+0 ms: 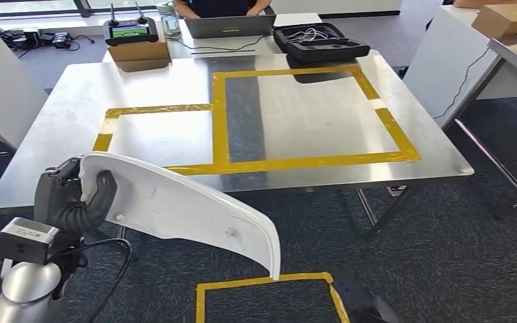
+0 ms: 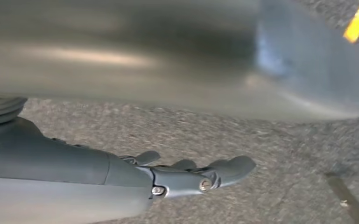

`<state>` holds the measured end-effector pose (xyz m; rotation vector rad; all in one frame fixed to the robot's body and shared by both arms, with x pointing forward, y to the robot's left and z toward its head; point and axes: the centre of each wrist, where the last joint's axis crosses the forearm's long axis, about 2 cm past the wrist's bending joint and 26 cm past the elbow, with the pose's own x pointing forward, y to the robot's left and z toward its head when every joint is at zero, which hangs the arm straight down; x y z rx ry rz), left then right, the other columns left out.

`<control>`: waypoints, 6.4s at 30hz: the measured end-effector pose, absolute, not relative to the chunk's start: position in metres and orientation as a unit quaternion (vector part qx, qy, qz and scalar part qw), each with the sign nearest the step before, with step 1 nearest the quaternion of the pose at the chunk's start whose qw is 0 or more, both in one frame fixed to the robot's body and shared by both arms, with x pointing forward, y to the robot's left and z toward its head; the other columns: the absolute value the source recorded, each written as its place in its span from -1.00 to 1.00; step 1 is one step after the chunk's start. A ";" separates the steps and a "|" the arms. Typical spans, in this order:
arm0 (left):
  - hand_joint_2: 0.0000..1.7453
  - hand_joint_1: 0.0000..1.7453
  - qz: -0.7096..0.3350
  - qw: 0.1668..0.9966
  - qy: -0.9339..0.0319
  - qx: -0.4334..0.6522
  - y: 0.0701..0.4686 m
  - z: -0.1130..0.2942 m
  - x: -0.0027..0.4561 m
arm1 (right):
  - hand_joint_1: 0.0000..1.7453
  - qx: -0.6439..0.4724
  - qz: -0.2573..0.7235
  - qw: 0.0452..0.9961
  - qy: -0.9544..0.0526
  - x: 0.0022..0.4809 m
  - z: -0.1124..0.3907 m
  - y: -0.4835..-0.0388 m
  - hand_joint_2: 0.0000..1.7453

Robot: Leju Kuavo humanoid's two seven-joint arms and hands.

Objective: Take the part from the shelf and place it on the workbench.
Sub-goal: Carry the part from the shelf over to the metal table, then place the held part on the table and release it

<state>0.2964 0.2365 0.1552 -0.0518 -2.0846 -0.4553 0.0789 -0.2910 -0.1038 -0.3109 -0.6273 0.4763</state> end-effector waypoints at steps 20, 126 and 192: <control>1.00 1.00 -0.200 0.489 -0.849 -0.029 0.232 0.159 0.289 | -1.00 -0.144 0.234 0.913 -0.301 0.076 -0.104 -0.292 -1.00; 1.00 1.00 -0.288 0.663 -0.573 0.386 0.419 0.132 0.401 | -1.00 -0.112 0.273 0.906 -0.302 0.084 -0.103 -0.271 -1.00; -1.00 -1.00 -0.309 0.693 -0.584 0.288 0.372 0.089 0.390 | -1.00 -0.106 0.299 0.899 -0.303 0.064 -0.107 -0.295 -1.00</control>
